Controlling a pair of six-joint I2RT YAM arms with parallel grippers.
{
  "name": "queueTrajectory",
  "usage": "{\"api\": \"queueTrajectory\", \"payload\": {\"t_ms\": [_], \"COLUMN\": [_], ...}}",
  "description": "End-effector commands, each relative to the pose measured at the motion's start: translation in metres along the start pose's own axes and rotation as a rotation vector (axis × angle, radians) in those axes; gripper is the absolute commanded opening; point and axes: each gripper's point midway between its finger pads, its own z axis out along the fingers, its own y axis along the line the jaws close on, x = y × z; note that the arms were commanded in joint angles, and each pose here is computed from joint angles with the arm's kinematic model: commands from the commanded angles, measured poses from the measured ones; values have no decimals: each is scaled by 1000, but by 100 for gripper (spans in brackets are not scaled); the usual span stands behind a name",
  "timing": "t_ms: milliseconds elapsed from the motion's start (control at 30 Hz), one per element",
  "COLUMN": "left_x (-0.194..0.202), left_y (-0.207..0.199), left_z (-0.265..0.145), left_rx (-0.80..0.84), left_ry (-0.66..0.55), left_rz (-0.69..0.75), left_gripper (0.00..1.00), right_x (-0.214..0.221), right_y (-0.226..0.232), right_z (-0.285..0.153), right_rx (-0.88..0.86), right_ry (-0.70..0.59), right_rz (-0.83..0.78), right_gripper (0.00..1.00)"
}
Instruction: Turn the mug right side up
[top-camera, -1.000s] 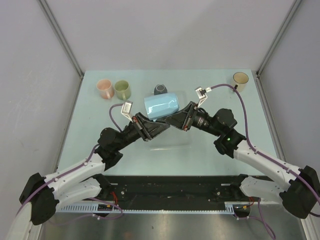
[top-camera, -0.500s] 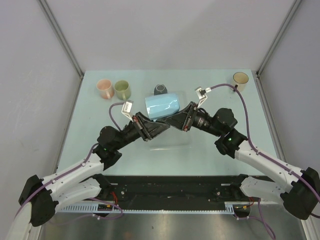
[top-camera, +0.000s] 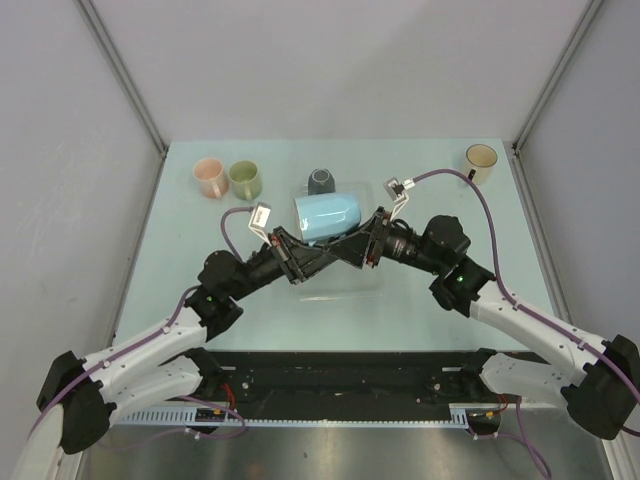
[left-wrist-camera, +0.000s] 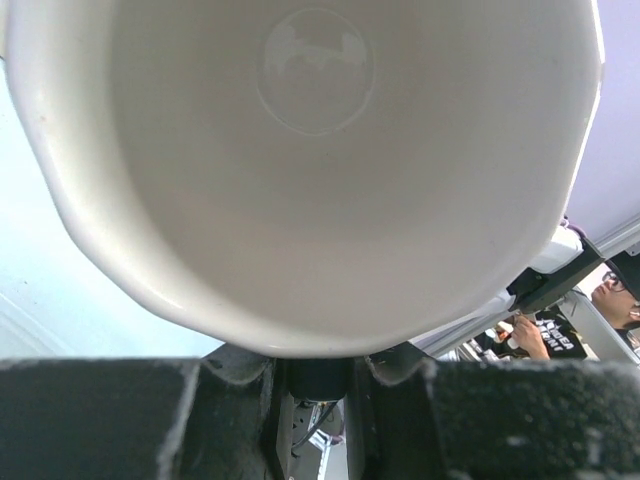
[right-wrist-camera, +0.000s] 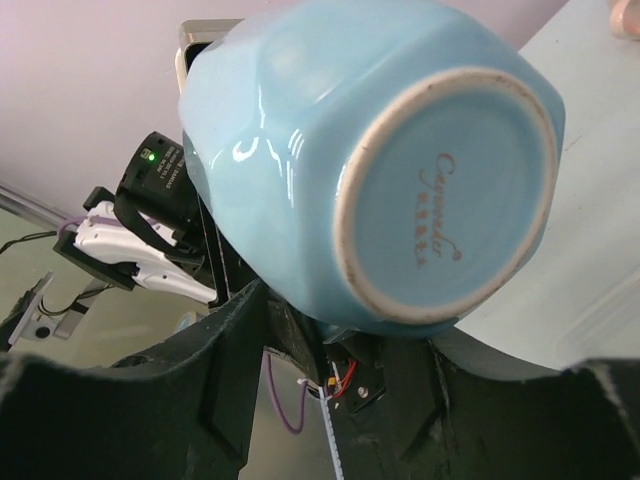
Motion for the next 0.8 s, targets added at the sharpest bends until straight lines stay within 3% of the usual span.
{"api": "queueTrajectory", "payload": {"t_ms": [0, 500, 600, 767], "left_x": [-41, -69, -93, -132], "left_y": [-30, -43, -26, 24], "left_z": [0, -10, -23, -58], "left_rx": [75, 33, -91, -497], "left_ry": [-151, -202, -242, -225], "left_rz": [97, 183, 234, 384], "left_gripper": [0, 0, 0, 0], "right_x": [-19, -21, -20, -7], "right_y": [42, 30, 24, 1], "right_z": [-5, -35, -53, -72], "right_rx": [-120, 12, 92, 255], "right_ry": [-23, -13, -22, 20], "right_rz": [-66, -114, -147, -162], "right_gripper": [54, 73, 74, 75]}}
